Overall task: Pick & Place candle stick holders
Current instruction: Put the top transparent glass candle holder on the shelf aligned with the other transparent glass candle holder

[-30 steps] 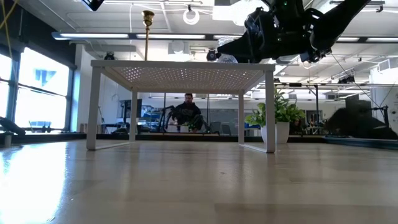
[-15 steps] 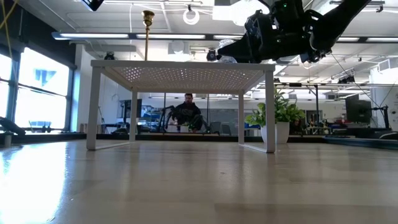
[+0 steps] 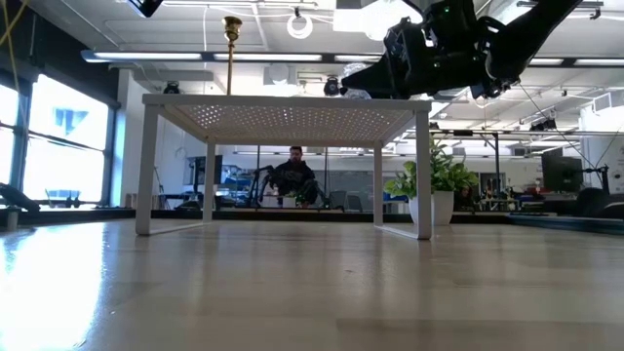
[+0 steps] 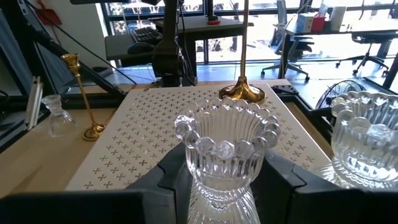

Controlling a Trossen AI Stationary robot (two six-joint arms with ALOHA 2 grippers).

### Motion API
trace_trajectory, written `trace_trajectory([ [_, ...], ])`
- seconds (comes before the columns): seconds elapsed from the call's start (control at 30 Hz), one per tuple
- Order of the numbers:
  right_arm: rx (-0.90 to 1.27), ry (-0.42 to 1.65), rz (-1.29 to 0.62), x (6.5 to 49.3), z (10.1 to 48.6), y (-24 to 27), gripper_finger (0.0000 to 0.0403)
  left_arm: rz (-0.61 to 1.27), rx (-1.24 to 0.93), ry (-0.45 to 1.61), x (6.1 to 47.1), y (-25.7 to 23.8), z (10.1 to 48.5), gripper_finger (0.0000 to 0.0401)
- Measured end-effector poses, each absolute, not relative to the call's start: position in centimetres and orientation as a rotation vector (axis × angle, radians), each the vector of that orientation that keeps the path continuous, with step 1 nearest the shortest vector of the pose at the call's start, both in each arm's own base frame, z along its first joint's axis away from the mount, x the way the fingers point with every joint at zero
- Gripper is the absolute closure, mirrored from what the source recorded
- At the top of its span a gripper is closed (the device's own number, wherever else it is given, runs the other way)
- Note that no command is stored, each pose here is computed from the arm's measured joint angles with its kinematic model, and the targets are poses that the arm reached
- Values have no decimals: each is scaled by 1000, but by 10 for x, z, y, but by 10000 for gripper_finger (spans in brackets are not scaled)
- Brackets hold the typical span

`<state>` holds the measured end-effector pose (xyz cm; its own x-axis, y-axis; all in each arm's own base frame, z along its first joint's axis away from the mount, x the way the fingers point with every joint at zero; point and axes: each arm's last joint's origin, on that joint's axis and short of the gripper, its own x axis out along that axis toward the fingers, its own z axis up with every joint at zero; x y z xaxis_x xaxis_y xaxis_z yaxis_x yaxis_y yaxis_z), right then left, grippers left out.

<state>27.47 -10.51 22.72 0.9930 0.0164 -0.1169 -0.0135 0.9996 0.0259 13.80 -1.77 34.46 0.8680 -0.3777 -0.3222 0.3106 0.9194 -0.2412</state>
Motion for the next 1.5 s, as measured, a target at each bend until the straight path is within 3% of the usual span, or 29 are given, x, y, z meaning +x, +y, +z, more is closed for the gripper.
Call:
trace_trajectory([
  [0.67,55,123,34,275,227,-104,287,-396,-190,375,138,-19,345,288],
  [0.9,68,139,36,275,225,-104,240,-422,-193,376,137,-19,345,288],
  [1.5,58,140,21,277,225,-100,242,-439,-194,377,137,-20,345,288],
])
